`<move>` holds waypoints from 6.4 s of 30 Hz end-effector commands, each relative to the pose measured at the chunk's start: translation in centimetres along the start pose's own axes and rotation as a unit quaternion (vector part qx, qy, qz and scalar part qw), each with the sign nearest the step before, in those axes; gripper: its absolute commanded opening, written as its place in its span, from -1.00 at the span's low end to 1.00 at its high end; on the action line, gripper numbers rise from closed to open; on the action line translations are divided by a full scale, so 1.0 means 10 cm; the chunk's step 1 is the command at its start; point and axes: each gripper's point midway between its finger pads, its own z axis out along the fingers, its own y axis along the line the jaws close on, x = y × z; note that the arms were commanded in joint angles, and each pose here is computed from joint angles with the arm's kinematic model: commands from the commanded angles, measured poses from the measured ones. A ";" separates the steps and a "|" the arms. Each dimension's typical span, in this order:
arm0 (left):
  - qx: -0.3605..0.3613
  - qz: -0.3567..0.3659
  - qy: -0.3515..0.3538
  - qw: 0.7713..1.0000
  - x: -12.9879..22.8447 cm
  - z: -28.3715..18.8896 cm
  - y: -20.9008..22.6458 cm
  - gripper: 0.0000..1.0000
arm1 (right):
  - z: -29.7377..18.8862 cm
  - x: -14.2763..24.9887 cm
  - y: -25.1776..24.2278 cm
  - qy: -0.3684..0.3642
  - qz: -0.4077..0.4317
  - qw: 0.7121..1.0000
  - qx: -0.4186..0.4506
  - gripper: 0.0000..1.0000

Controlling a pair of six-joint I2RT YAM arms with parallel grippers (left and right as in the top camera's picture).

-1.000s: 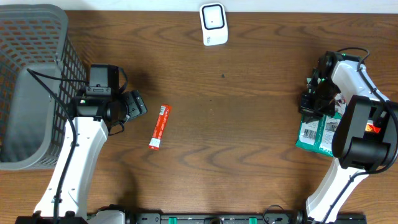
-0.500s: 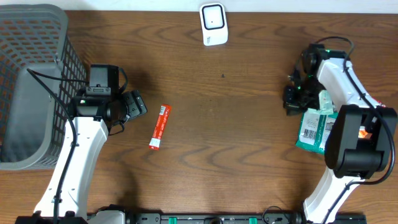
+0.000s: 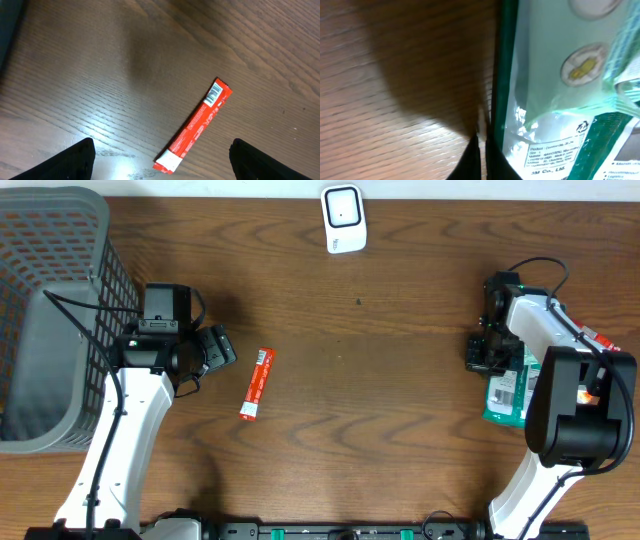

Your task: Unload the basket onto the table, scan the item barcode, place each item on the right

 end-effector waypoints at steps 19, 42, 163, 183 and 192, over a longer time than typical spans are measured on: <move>0.000 0.002 -0.015 1.000 -0.08 -0.07 -0.01 0.74 | -0.34 0.10 1.05 0.023 -0.041 0.948 -0.315 0.98; 0.031 0.021 0.047 0.998 0.27 0.08 -0.15 -0.36 | -0.81 0.29 1.48 -0.049 -0.144 0.951 -0.269 0.13; 0.336 0.138 0.176 0.915 1.33 0.36 -2.06 -0.86 | -1.38 0.95 2.25 0.011 -0.258 0.831 -0.492 -0.19; 0.360 0.147 0.132 0.912 1.09 0.35 -2.11 -0.86 | -1.24 0.98 2.28 0.010 -0.233 0.794 -0.561 -0.41; 0.297 0.173 0.105 0.933 1.07 0.53 -1.93 -0.86 | -0.81 0.90 2.04 0.032 -0.171 0.881 -0.441 -0.11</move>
